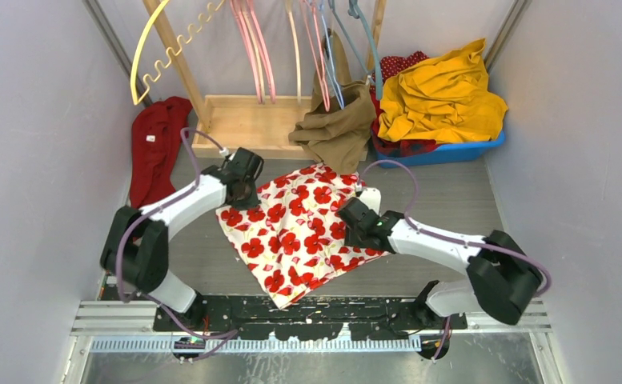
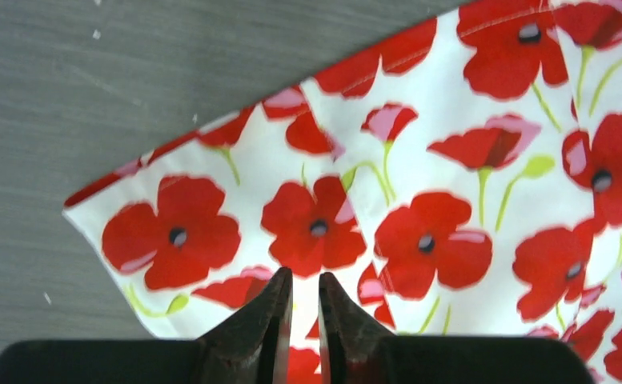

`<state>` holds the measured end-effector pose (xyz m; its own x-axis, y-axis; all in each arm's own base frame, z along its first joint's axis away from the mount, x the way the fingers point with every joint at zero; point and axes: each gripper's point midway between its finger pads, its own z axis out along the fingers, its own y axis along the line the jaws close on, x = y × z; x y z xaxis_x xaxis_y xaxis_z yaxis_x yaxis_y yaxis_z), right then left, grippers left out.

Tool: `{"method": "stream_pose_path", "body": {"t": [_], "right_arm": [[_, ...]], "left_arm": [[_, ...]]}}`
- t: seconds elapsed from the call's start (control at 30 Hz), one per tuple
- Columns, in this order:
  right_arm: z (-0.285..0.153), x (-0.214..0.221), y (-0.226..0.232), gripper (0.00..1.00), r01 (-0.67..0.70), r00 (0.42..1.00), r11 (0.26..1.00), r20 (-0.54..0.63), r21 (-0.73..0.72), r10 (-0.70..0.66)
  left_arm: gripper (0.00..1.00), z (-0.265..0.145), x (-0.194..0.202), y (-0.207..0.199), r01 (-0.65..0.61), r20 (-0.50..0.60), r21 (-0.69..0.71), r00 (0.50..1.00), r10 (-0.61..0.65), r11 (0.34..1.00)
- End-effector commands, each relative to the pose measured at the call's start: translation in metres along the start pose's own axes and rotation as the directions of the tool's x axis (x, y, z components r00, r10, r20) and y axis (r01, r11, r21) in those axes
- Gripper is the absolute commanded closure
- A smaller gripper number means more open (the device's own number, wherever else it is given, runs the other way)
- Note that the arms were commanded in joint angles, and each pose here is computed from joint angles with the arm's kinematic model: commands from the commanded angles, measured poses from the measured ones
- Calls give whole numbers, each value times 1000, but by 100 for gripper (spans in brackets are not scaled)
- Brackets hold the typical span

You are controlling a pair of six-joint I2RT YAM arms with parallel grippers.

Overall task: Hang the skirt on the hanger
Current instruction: Adjust the skirt at the center of the board, then pick up the hanger from the clothesline.

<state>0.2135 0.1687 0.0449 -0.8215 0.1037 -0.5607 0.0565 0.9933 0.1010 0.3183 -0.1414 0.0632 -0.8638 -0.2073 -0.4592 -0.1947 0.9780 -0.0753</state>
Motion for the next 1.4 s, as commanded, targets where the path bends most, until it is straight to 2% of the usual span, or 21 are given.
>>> {"method": "stream_pose_path", "body": {"t": [0.0,0.23,0.4,0.5,0.63,0.7,0.8,0.83,0.9,0.93,0.97,1.07,1.2,1.37], "right_arm": [[17,3,17,53,38,999,997,-7,-65,-39],[7,37,-1,56,-29,996,997,-91,-76,22],[-31,33,-10,56,-85,996,986,-50,-144,78],[-73,0,8,50,-78,996,961,16,-267,86],[-152,-75,24,50,24,977,930,204,-367,55],[-189,-117,31,52,84,946,921,321,-381,46],[-232,-182,36,58,141,861,931,506,-337,52],[-243,-201,40,60,159,826,934,562,-321,52],[-262,-235,51,61,194,749,931,660,-308,63],[-268,-249,56,61,210,706,930,704,-302,69],[-273,-262,60,60,212,667,933,741,-290,79],[-283,-294,69,60,214,569,946,818,-244,82],[-293,-328,93,58,238,495,943,865,-231,87],[-284,-364,121,57,244,503,945,862,-216,67]], "left_arm": [[79,-28,18,3,8,17,106,1000,-10,994],[78,-39,36,13,50,16,130,998,-53,990],[78,-52,31,15,49,36,137,998,-54,989],[78,-63,27,16,51,53,150,997,-59,987],[78,-80,25,20,51,79,165,995,-64,985],[77,-88,23,22,51,95,171,993,-68,984],[75,-96,24,23,47,110,191,992,-69,980],[71,-98,24,23,45,112,203,991,-69,978],[30,-103,26,20,38,121,237,990,-68,971],[13,-104,28,19,30,127,255,990,-65,966],[5,-107,29,19,27,136,269,989,-65,963],[1,-117,32,19,15,152,305,986,-64,952],[0,-129,34,19,5,170,342,983,-67,940],[1,-137,37,22,-6,173,349,983,-58,937]]}}
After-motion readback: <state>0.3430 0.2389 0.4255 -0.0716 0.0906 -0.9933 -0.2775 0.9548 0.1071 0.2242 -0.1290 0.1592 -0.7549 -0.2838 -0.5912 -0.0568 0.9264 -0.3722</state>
